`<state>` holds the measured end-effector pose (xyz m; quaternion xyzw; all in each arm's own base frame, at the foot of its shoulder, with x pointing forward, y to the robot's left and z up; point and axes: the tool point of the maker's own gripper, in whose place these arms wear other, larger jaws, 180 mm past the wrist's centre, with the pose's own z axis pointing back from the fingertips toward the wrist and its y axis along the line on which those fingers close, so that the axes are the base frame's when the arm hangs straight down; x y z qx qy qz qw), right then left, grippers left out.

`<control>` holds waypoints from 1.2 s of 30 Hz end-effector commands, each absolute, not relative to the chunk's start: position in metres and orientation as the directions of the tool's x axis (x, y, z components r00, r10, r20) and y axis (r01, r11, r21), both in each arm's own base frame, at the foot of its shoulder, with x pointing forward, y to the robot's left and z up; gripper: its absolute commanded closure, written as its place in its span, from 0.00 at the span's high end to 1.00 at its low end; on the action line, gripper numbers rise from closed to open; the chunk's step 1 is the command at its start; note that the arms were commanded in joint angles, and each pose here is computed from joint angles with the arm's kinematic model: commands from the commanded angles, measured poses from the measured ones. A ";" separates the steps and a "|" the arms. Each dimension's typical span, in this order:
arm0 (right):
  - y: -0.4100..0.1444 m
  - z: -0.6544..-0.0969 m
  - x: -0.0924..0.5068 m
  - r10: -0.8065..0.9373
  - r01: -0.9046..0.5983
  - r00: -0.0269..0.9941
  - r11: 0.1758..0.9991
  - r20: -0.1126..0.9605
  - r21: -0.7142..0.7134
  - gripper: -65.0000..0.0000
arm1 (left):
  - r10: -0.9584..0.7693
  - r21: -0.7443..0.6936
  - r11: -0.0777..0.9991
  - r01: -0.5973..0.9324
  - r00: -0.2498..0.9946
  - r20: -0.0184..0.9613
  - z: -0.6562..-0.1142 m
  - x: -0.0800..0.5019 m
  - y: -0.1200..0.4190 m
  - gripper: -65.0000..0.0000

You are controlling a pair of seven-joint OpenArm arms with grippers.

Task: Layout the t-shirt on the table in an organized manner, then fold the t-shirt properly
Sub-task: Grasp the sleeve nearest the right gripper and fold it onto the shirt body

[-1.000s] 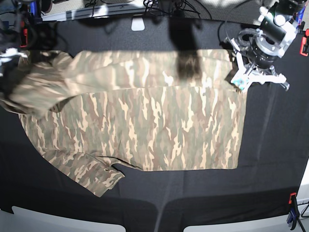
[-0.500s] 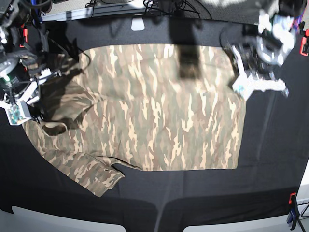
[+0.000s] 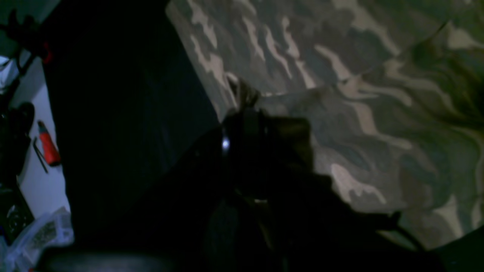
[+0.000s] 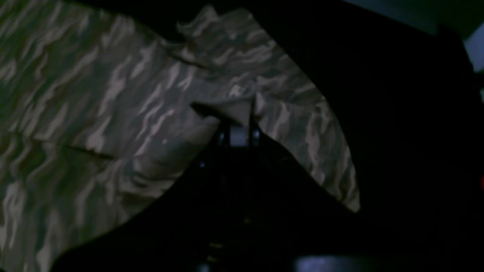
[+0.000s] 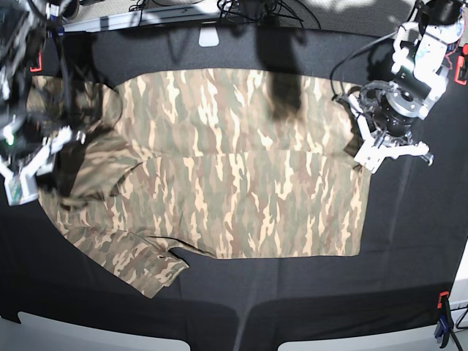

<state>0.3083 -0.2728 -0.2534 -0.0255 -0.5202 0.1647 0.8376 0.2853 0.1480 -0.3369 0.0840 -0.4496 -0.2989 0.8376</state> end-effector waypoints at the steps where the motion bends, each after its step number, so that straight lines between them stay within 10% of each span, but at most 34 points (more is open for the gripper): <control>1: -0.273 -0.241 0.318 0.301 -0.251 0.358 0.943 0.884 -0.219 0.00 | -0.582 0.435 0.804 0.405 0.390 0.713 -0.329 0.293 0.153 0.00; 15: -0.217 -0.254 0.350 0.353 -0.405 0.305 0.889 0.885 -0.215 0.00 | -0.589 0.426 0.807 0.409 0.505 0.631 -0.384 0.283 0.184 0.00; 36: -0.288 -0.298 0.361 0.363 -0.188 0.449 0.932 0.816 -0.310 0.00 | -0.589 0.426 0.807 0.409 0.497 0.638 -0.383 0.284 0.183 0.00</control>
